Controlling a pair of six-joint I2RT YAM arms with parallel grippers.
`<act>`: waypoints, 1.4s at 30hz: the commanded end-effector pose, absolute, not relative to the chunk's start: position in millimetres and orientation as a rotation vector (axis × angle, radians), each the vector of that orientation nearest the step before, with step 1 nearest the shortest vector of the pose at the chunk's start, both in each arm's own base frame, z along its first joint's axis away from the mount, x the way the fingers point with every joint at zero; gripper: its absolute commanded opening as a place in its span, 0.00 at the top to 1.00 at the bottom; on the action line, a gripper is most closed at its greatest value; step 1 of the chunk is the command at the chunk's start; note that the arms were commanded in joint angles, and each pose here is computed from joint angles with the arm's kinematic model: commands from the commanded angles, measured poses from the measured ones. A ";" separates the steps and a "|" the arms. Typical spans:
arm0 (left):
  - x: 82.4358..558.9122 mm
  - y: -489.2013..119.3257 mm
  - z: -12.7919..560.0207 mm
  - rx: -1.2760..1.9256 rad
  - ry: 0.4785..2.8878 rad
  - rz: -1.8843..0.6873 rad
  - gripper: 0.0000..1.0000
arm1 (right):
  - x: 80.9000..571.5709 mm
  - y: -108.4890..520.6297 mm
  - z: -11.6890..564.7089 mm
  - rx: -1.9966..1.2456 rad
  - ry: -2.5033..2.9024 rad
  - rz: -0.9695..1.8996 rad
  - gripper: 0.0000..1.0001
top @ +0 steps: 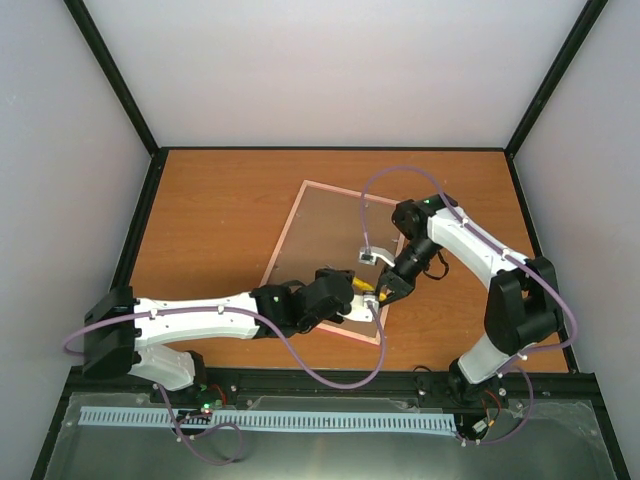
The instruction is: Take the photo out of the frame
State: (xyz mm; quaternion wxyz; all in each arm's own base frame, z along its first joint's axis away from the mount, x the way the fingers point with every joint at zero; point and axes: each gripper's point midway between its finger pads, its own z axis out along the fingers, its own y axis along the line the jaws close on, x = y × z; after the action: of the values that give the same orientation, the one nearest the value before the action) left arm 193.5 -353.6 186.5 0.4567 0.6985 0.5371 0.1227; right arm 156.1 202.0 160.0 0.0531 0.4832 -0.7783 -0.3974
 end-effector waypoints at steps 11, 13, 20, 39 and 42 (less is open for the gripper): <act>199.9 -358.8 178.3 1.739 1.262 0.399 0.83 | 146.2 205.0 160.0 1.496 -2.320 -1.217 0.96; 199.1 -359.9 181.0 1.722 1.279 0.362 0.89 | 148.5 205.0 164.3 1.524 -2.334 -1.210 0.94; 200.4 -352.5 180.2 1.567 1.568 -0.007 0.96 | 186.8 205.2 218.6 1.668 -2.529 -1.254 0.55; 203.6 -372.6 174.8 1.139 2.146 -0.909 0.96 | 234.4 210.6 245.3 1.445 -2.727 -1.482 0.38; 203.3 -375.8 173.3 1.132 2.152 -0.931 0.96 | 234.1 210.1 236.3 1.402 -2.719 -1.470 0.35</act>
State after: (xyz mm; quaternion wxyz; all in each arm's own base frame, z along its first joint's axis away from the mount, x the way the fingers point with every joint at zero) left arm 211.2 -362.2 155.9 0.2904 0.4419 0.7979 -0.2895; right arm 231.1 208.2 247.5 -0.1442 0.4283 -0.7872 -0.4195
